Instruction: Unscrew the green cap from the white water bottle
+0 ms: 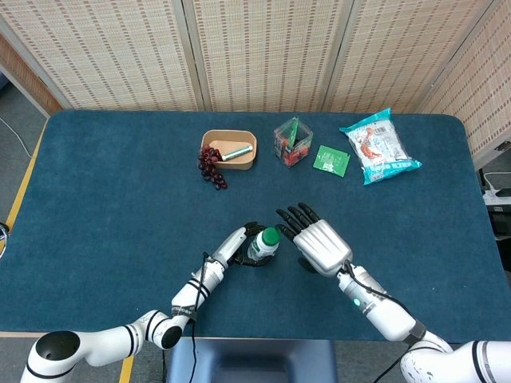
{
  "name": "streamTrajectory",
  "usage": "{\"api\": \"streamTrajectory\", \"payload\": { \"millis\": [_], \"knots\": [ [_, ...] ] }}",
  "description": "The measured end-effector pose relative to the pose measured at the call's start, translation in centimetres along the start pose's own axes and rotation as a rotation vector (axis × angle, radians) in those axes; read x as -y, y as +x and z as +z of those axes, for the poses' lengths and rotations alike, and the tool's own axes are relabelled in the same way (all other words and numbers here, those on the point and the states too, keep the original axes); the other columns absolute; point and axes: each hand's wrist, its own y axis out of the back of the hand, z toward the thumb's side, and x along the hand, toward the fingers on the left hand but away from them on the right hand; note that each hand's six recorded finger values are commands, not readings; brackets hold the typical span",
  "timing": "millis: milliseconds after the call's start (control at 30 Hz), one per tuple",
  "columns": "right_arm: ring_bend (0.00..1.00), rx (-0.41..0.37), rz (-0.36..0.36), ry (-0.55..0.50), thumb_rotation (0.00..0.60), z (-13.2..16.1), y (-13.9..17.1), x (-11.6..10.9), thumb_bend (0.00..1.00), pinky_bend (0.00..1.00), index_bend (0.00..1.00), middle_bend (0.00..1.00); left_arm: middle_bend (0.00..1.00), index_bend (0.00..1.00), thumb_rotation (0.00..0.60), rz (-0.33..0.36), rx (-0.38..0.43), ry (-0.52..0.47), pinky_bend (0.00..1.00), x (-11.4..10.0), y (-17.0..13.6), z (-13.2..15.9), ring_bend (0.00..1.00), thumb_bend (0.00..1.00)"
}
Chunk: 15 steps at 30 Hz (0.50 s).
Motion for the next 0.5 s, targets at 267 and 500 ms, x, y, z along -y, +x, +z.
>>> {"api": "streamTrajectory", "payload": {
  "millis": [267, 500],
  "knots": [
    [0.00, -0.021, 0.002, -0.001, 0.600, 0.9, -0.1, -0.1, 0.22, 0.00, 0.17, 0.00, 0.88, 0.73, 0.600, -0.021, -0.019, 0.023, 0.00, 0.5, 0.3, -0.2, 0.39, 1.00],
    [0.00, -0.045, -0.002, 0.003, 0.600, 1.8, -0.2, -0.4, 0.22, 0.00, 0.18, 0.00, 0.90, 0.73, 0.600, -0.040, -0.031, 0.036, 0.00, 0.7, 0.4, -0.4, 0.40, 1.00]
  ]
}}
